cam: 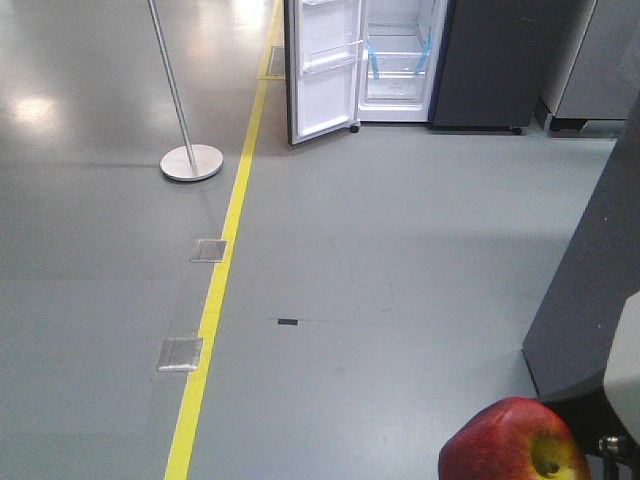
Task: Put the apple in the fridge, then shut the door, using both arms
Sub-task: 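Drive the base toward the open white refrigerator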
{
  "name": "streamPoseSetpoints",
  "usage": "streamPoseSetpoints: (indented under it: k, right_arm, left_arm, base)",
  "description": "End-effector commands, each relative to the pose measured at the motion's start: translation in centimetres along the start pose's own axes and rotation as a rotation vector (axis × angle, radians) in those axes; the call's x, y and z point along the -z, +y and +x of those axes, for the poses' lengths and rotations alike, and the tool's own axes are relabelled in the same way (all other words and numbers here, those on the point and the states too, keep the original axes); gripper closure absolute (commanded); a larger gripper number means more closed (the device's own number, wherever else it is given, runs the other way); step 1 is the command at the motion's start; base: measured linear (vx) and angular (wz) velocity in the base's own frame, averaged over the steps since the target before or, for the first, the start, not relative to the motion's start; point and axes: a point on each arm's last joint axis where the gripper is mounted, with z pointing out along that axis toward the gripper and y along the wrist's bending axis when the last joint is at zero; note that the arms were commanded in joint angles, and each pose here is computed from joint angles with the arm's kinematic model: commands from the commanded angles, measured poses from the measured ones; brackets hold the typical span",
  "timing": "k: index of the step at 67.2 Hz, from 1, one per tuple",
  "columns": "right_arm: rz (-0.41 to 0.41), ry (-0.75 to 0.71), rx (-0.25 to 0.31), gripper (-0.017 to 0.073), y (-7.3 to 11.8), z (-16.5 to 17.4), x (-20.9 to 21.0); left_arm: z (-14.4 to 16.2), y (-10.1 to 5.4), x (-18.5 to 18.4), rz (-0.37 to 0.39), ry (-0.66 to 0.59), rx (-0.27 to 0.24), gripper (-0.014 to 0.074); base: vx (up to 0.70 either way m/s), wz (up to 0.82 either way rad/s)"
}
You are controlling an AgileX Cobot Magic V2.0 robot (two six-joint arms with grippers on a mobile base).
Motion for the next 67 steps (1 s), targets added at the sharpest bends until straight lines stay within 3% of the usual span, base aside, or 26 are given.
streamPoseSetpoints:
  k: [1,67]
  right_arm:
    - [0.002,-0.092,0.012,0.0445,0.15,-1.12,0.74]
    - [0.002,-0.092,0.012,0.0445,0.15,-1.12,0.74]
  left_arm:
    - [-1.22,-0.11,0.18,0.007,-0.098,0.013,0.0600]
    - [-1.22,-0.11,0.18,0.007,-0.098,0.013,0.0600]
  base:
    - [0.31,-0.04]
    - [0.32,-0.02]
